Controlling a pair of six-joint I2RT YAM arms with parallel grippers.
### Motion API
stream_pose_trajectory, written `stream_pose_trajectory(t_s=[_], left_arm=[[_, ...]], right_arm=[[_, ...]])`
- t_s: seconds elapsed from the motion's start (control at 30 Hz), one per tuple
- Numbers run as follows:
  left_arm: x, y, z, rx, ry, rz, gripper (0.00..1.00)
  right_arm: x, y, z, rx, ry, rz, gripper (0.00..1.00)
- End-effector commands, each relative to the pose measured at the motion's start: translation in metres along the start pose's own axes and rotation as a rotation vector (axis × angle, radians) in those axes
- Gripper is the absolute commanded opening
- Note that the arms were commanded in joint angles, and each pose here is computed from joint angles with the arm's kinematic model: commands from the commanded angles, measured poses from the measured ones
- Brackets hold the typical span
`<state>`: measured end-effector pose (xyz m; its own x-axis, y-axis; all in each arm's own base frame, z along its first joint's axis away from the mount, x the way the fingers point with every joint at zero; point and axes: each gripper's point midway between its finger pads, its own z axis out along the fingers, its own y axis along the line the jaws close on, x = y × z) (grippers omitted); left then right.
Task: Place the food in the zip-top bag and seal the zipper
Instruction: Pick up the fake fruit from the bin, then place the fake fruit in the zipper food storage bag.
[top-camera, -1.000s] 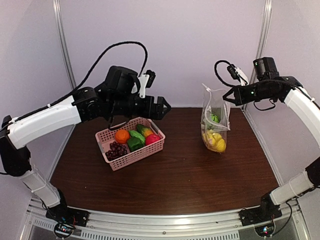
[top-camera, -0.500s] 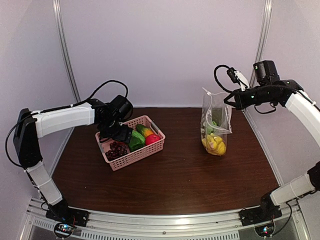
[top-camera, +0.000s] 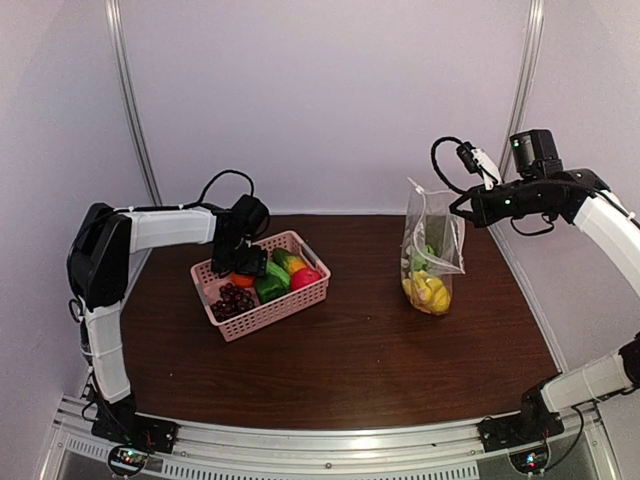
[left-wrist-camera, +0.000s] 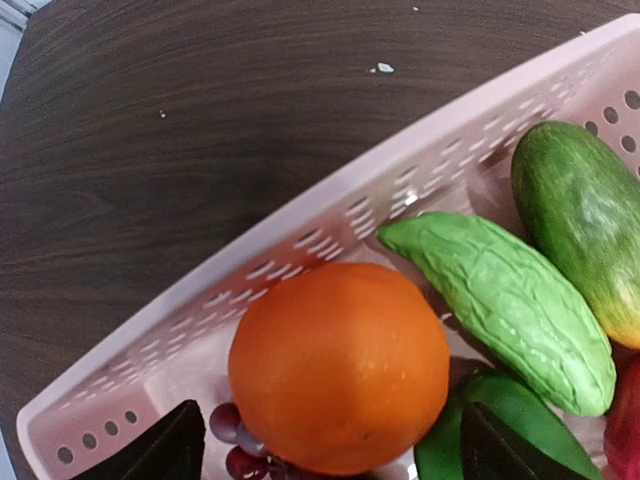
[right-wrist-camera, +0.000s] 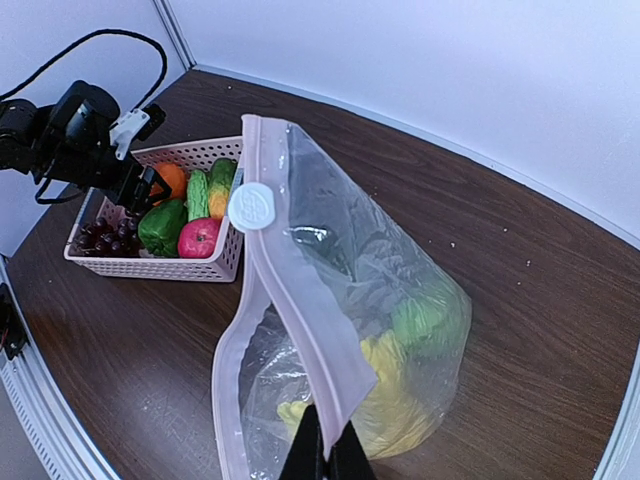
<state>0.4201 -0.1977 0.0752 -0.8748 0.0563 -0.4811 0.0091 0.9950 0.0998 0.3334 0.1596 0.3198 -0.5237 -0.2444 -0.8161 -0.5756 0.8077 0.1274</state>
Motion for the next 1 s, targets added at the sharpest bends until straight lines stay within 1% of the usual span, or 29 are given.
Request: stream_pose_trajectory(t_s=[0.0, 0.1, 0.17, 0.23, 0.27, 0.33, 0.47, 0.57, 0.6, 0.67, 0.73, 0.8, 0.87, 0.9, 0.93, 0.97], left_arm=[[-0.019, -0.013, 0.019, 0.037, -0.039, -0.01, 0.86], [-0.023, -0.011, 0.024, 0.028, -0.044, -0.015, 0.78], [-0.024, -0.011, 0.018, 0.031, -0.05, -0.019, 0.67], [-0.025, -0.011, 0.006, 0.048, -0.047, -0.022, 0.59], [-0.026, -0.011, -0.005, 0.055, -0.051, -0.021, 0.57], [-0.03, -0.012, -0.034, 0.066, -0.078, -0.012, 0.56], [-0.046, -0.022, -0.115, 0.095, -0.197, 0.022, 0.56], [-0.06, -0.052, -0.169, 0.185, -0.286, 0.065, 0.56], [-0.063, -0.068, -0.185, 0.243, -0.311, 0.084, 0.56], [-0.068, -0.111, -0.221, 0.425, -0.365, 0.125, 0.56], [-0.068, -0.161, -0.263, 0.675, -0.434, 0.17, 0.56], [-0.06, -0.207, -0.306, 0.952, -0.496, 0.216, 0.55], [-0.049, -0.239, -0.339, 1.202, -0.521, 0.243, 0.53], [-0.044, -0.252, -0.352, 1.299, -0.522, 0.256, 0.53], [-0.04, -0.264, -0.365, 1.374, -0.519, 0.269, 0.53], [-0.038, -0.275, -0.369, 1.416, -0.505, 0.278, 0.53]], right_arm=[[-0.001, 0.004, -0.003, -0.009, -0.024, 0.006, 0.0], [0.001, 0.005, -0.003, -0.012, -0.021, 0.007, 0.0], [0.003, 0.005, -0.003, -0.011, -0.018, 0.008, 0.0], [0.005, 0.004, -0.002, -0.008, -0.013, 0.008, 0.0], [0.007, 0.004, -0.002, -0.005, -0.011, 0.006, 0.0], [0.007, 0.002, -0.002, 0.003, -0.008, 0.001, 0.0], [0.007, 0.002, -0.001, 0.004, -0.003, -0.001, 0.0], [0.006, 0.004, 0.001, -0.005, 0.0, 0.001, 0.0], [0.005, 0.004, 0.002, -0.006, -0.001, 0.001, 0.0], [0.004, 0.005, 0.003, -0.009, 0.001, 0.004, 0.0], [0.002, 0.007, 0.003, -0.016, 0.002, 0.006, 0.0], [0.0, 0.009, 0.003, -0.021, -0.001, 0.01, 0.0], [-0.003, 0.01, 0.002, -0.023, -0.009, 0.012, 0.0], [-0.005, 0.011, 0.001, -0.025, -0.013, 0.013, 0.0], [-0.007, 0.011, 0.0, -0.027, -0.015, 0.014, 0.0], [-0.009, 0.012, -0.001, -0.028, -0.019, 0.014, 0.0]])
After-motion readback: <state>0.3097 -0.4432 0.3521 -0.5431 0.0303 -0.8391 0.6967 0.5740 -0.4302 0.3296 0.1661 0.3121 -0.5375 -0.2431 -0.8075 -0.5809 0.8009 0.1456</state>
